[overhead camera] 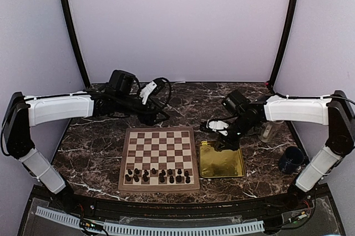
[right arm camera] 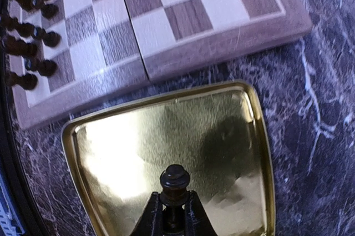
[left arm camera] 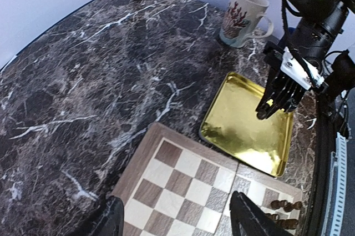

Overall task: Set up the chess pieces on the board
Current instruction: Pick up the queen from the storage box, then pass from the right arm to the left

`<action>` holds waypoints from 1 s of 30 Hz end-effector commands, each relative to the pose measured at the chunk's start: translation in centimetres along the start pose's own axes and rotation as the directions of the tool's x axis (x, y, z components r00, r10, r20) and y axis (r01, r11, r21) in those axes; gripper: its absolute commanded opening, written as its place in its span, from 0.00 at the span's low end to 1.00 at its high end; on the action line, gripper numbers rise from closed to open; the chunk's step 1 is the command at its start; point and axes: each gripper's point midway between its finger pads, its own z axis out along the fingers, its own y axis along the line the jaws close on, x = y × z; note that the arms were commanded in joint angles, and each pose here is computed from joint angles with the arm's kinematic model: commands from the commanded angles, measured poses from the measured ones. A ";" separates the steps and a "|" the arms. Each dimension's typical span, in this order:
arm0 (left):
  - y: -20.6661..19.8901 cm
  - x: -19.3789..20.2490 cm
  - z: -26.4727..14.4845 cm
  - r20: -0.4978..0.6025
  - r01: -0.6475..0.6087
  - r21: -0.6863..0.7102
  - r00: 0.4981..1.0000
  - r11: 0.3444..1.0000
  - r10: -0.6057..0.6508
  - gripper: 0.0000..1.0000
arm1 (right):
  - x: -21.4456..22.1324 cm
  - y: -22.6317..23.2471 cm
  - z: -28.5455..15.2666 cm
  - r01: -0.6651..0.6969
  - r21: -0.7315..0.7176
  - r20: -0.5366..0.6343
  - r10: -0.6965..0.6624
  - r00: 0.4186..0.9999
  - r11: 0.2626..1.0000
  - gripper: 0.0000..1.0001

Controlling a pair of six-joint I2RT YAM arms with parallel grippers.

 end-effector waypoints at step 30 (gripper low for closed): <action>-9.3 -2.9 5.9 0.090 0.321 0.490 0.906 0.810 -0.413 0.49 | -12.4 1.2 -4.9 0.062 -0.192 0.365 0.013 0.931 0.979 0.06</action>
